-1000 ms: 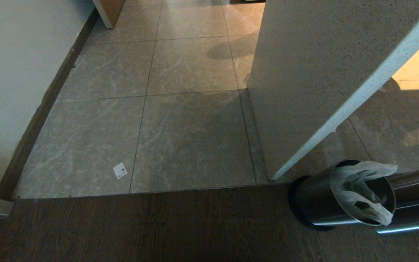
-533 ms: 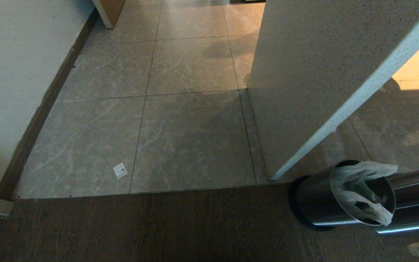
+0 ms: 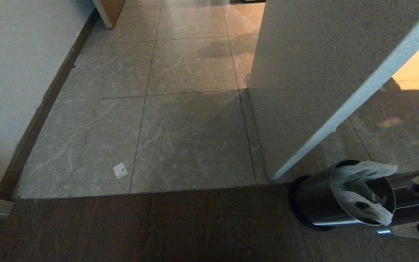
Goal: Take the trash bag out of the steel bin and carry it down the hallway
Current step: Pick up the trash bag
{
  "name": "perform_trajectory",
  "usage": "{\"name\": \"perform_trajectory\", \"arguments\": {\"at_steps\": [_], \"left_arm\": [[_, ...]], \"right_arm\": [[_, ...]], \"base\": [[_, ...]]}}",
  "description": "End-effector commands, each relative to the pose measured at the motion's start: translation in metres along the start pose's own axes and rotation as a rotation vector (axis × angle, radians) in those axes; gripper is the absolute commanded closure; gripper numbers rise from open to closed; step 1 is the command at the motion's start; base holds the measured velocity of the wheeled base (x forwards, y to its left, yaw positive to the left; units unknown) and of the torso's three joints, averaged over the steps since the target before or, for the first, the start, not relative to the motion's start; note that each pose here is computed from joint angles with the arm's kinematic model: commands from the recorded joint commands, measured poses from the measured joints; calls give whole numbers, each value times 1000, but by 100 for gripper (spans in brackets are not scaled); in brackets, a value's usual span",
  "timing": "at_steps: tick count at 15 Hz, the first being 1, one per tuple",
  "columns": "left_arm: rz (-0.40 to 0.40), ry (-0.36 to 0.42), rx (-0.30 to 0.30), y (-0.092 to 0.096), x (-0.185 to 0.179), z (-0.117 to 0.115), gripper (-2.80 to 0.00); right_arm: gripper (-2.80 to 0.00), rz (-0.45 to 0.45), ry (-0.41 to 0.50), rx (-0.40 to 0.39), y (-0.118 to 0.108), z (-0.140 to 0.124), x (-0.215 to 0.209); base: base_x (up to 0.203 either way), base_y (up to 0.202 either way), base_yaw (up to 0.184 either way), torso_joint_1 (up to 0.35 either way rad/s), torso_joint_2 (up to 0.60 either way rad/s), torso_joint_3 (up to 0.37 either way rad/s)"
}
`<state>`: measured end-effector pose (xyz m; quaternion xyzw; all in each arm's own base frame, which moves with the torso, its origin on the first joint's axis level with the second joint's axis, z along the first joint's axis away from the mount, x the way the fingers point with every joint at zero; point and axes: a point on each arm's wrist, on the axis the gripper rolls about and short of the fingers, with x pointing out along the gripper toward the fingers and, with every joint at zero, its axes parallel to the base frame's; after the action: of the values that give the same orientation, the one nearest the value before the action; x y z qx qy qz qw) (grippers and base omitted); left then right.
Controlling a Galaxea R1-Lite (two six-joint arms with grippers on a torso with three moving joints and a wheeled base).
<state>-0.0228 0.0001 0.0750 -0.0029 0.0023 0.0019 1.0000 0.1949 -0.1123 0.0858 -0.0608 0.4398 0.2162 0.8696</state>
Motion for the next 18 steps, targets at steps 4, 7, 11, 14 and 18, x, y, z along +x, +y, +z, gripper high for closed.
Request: {"name": "perform_trajectory", "arguments": {"at_steps": [4, 7, 11, 14, 18], "left_arm": [[1, 0, 0, 0, 0, 0, 0], [1, 0, 0, 0, 0, 0, 0], [1, 0, 0, 0, 0, 0, 0], [1, 0, 0, 0, 0, 0, 0], [1, 0, 0, 0, 0, 0, 0]], "right_arm": [[0, -27, -61, 6, -26, 20, 33], [0, -96, -139, -21, -36, 32, 33], [0, -167, -224, -60, -43, 45, 27], [0, -175, -244, -82, -39, 47, 21], [-280, -185, -252, -117, -38, 47, 19]], "base": [[0, 0, 0, 0, 0, 0], [0, 0, 0, 0, 0, 0], [0, 0, 0, 0, 0, 0], [0, 0, 0, 0, 0, 0], [0, 0, 0, 0, 0, 0]]}}
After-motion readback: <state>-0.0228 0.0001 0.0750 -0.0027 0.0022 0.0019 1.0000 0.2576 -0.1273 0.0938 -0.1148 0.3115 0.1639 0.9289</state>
